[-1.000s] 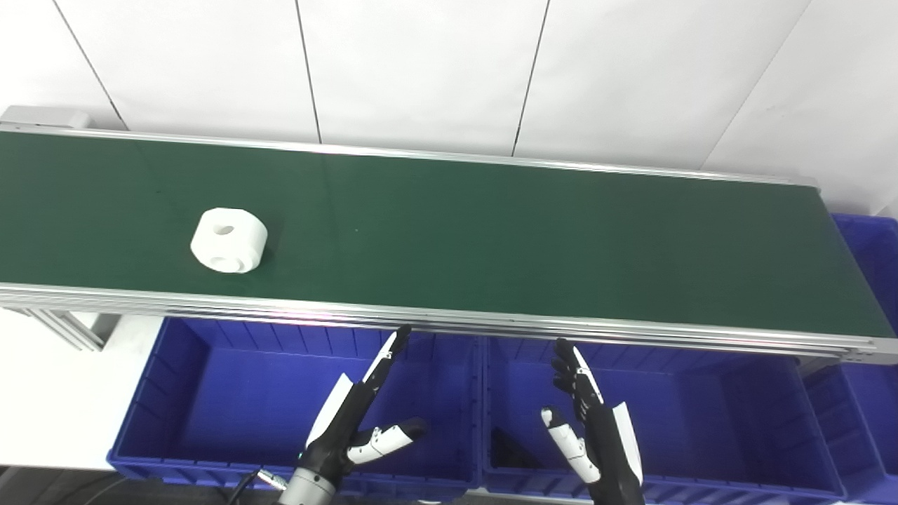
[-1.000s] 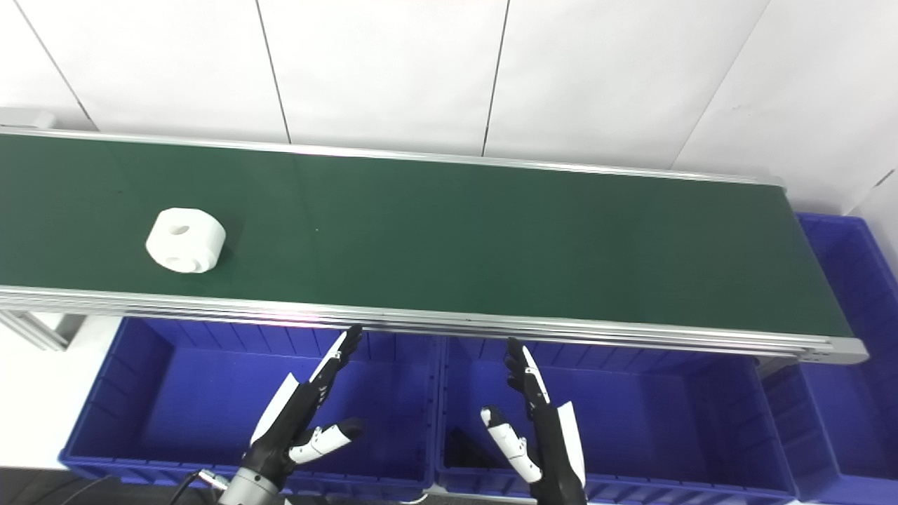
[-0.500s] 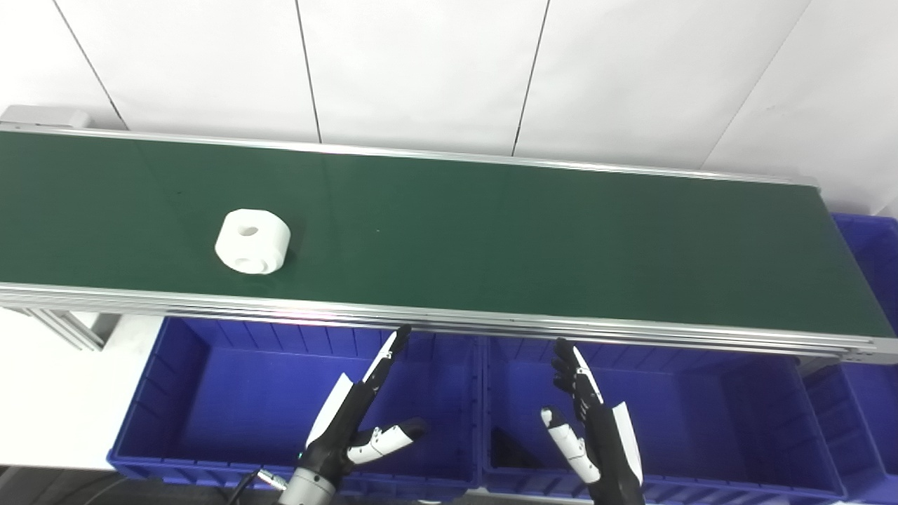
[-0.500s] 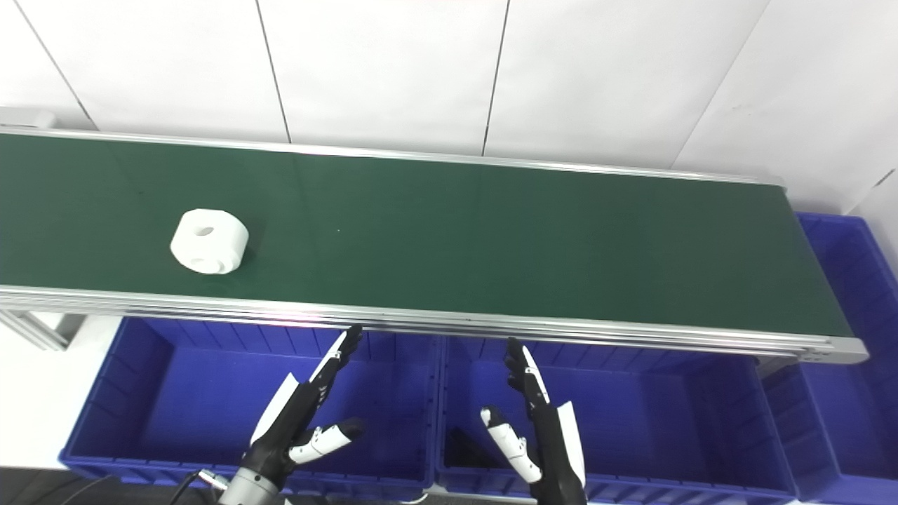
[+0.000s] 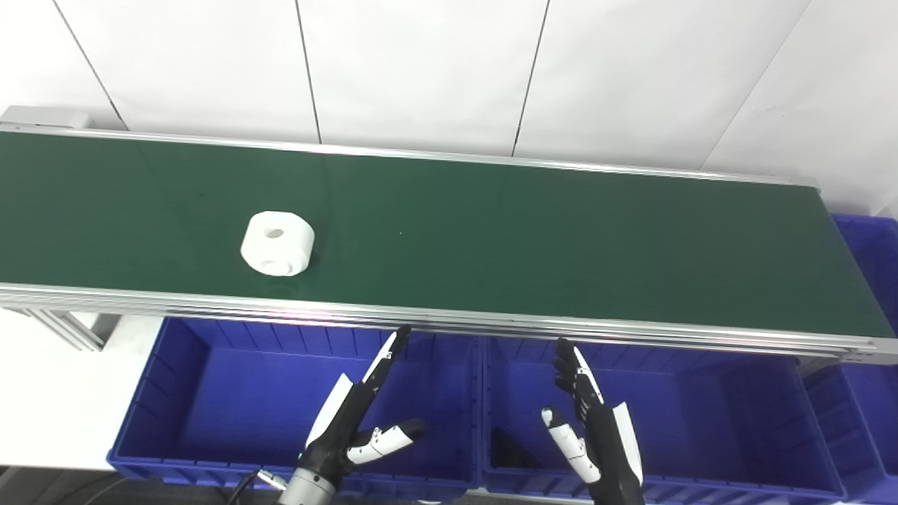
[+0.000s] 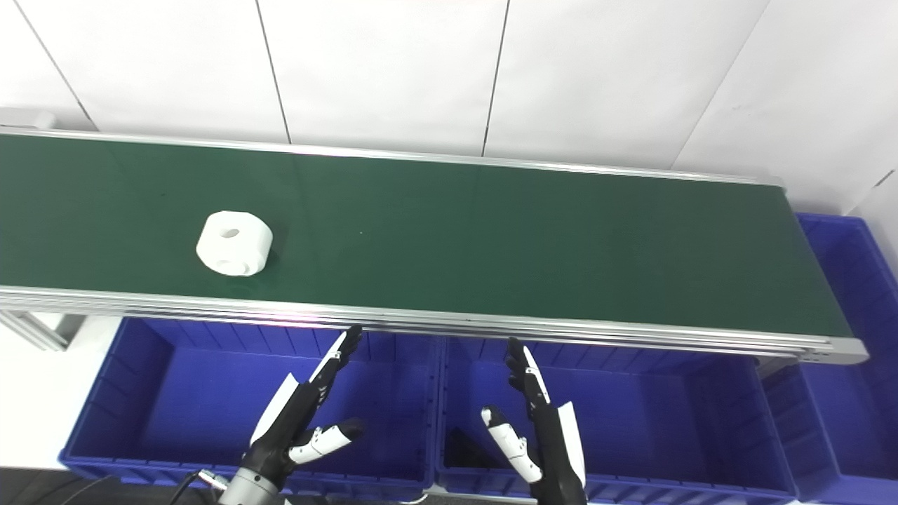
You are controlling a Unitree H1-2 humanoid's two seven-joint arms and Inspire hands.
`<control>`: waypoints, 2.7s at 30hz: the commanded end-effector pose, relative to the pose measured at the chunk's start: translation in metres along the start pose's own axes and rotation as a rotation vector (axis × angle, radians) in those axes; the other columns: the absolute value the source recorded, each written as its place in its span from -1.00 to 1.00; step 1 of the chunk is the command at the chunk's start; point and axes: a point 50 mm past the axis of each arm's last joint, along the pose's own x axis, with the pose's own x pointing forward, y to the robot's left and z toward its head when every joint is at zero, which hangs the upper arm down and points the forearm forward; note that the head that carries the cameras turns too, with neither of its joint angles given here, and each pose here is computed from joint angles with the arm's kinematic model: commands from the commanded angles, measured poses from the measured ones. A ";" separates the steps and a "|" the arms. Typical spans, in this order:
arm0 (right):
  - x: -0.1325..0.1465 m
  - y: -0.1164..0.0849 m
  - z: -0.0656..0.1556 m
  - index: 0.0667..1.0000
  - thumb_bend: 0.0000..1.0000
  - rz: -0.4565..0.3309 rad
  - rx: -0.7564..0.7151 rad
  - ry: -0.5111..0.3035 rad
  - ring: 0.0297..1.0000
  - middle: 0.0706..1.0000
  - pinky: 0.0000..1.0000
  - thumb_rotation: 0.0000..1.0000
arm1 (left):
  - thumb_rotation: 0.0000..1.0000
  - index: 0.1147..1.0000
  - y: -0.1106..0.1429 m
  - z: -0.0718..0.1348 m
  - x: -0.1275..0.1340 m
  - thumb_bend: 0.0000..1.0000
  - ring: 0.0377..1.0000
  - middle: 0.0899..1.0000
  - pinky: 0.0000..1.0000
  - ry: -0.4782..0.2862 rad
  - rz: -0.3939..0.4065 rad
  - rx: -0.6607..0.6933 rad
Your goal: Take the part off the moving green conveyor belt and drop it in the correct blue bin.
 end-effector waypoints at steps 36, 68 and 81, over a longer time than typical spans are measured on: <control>0.015 0.000 -0.013 0.97 0.37 -0.014 0.062 -0.014 0.93 0.94 0.89 0.75 | 0.24 1.00 0.135 0.092 0.076 0.47 1.00 1.00 1.00 -0.380 0.108 0.339; 0.021 0.008 -0.007 0.92 0.43 -0.045 0.054 -0.042 0.84 0.88 0.80 0.70 | -0.40 1.00 0.194 0.091 0.191 0.62 0.99 1.00 0.96 -0.091 -0.076 0.852; 0.018 0.005 -0.008 0.91 0.48 -0.051 0.047 -0.040 0.82 0.86 0.77 0.70 | -0.65 0.88 0.152 0.063 0.203 0.52 0.77 0.86 0.61 -0.106 -0.035 0.681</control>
